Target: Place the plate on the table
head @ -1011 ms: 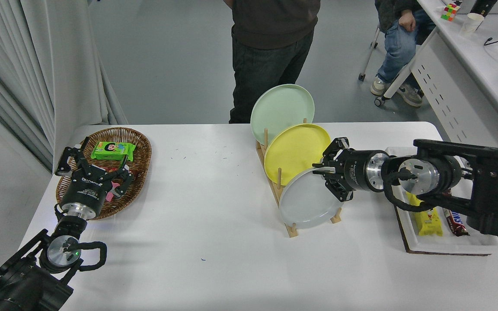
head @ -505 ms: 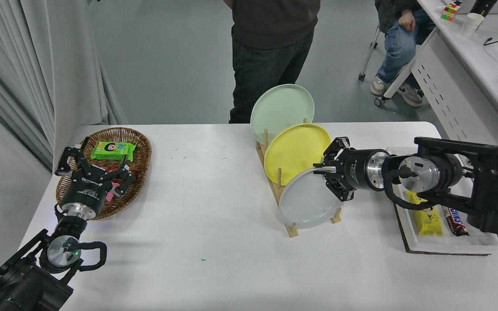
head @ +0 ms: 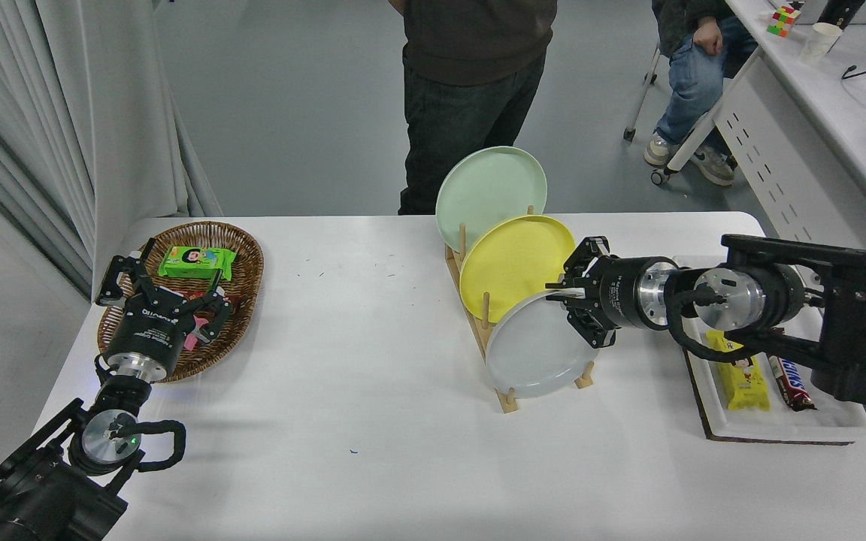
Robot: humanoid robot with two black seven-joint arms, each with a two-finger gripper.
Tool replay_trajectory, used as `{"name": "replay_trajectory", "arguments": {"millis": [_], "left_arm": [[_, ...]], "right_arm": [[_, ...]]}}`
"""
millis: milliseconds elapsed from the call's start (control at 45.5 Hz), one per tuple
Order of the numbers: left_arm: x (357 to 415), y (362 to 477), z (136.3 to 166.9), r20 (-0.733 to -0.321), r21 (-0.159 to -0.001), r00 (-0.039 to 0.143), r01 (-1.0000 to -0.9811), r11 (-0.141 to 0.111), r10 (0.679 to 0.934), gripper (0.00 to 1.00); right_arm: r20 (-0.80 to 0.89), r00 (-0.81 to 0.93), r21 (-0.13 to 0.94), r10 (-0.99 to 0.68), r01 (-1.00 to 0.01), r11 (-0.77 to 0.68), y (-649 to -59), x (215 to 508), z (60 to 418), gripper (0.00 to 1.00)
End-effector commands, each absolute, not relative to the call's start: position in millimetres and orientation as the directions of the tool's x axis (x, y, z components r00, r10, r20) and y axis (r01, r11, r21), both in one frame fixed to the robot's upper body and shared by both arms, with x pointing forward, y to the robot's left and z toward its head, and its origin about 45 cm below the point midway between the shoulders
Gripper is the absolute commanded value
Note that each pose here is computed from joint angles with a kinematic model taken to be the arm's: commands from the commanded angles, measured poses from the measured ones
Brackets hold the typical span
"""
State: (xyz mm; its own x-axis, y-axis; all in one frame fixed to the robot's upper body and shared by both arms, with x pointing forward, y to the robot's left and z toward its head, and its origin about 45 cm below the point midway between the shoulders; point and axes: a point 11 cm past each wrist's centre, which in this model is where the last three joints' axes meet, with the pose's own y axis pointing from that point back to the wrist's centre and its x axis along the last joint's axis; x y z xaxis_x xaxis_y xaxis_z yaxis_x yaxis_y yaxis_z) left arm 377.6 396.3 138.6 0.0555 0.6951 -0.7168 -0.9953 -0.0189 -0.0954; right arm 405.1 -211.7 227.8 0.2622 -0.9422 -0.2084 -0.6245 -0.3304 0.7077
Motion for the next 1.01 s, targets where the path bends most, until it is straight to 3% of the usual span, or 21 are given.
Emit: {"name": "replay_trajectory", "arguments": {"millis": [0, 989], "left_arm": [[377.6, 396.4, 138.7, -0.717, -0.096, 0.055, -0.9952, -0.019, 0.695, 0.98], [377.6, 396.4, 138.7, -0.717, -0.096, 0.055, -0.9952, -0.019, 0.695, 0.98]], "right_arm": [[-0.208, 0.259, 0.707, -0.943, -0.626, -0.328, -210.7, 406.0, 228.4, 0.13], [-0.203, 0.258, 0.702, -0.945, -0.634, -0.324, -211.9, 409.5, 233.0, 0.04]]}}
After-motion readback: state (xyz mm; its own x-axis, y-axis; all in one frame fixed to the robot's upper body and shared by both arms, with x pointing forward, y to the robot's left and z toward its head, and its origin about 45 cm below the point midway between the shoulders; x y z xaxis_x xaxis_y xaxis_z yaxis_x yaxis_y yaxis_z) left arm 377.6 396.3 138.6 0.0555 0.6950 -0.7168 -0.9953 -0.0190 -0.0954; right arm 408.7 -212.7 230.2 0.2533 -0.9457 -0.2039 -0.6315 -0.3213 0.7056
